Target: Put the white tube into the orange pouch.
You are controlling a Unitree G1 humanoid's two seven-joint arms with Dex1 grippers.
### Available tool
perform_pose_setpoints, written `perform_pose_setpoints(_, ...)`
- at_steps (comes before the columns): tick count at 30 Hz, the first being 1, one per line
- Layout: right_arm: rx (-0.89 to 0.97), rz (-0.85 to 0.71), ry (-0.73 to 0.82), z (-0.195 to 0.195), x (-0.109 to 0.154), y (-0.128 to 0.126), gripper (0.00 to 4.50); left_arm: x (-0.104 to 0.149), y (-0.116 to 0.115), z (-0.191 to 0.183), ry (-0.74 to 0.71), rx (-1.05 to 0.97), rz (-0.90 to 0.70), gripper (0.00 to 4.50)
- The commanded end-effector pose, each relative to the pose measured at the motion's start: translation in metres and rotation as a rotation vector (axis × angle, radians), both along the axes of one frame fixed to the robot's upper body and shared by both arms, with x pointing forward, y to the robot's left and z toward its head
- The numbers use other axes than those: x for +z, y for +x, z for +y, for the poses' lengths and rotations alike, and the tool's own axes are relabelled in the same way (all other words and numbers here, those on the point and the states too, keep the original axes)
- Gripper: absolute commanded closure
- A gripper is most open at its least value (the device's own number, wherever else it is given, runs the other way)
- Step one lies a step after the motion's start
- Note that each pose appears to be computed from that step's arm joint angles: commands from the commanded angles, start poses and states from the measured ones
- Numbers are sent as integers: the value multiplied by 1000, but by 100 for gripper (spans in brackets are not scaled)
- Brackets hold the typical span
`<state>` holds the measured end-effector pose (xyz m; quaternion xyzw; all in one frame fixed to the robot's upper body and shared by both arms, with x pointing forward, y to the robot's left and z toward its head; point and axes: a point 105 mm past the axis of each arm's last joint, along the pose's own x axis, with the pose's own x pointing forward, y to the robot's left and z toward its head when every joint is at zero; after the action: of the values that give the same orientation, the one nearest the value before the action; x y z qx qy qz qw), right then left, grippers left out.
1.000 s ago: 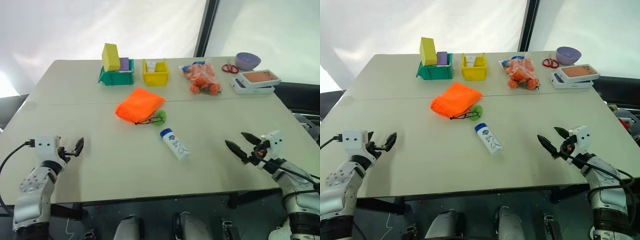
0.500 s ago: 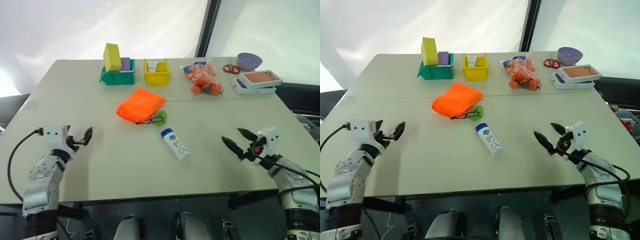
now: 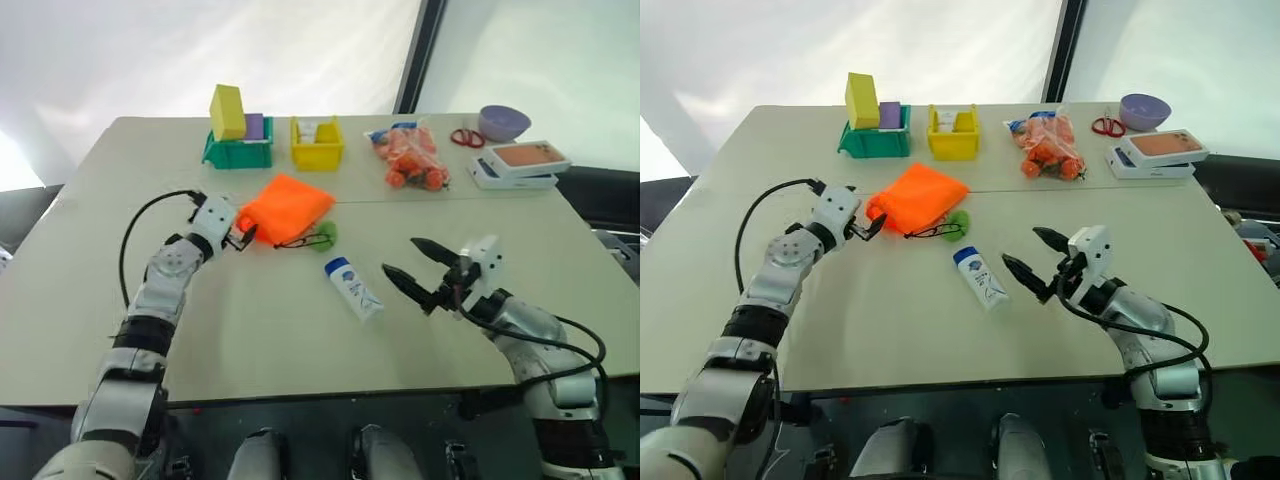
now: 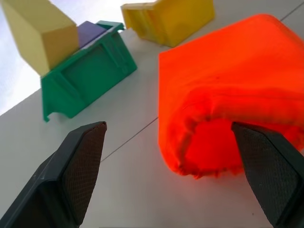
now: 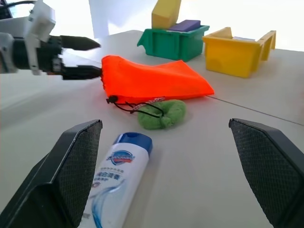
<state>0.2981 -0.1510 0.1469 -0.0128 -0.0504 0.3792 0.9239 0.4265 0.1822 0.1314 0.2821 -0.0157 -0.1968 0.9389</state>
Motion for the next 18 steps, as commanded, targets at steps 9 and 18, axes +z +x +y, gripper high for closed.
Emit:
perform_pose_setpoints(9, -2, -52, 20, 13, 16, -13, 0, 7, 22, -7, 113, -15, -29, 127)
perform_pose_setpoints(18, -12, -2, -34, 17, 11, -12, 0, 14, 19, 3, 57, -38, -24, 444)
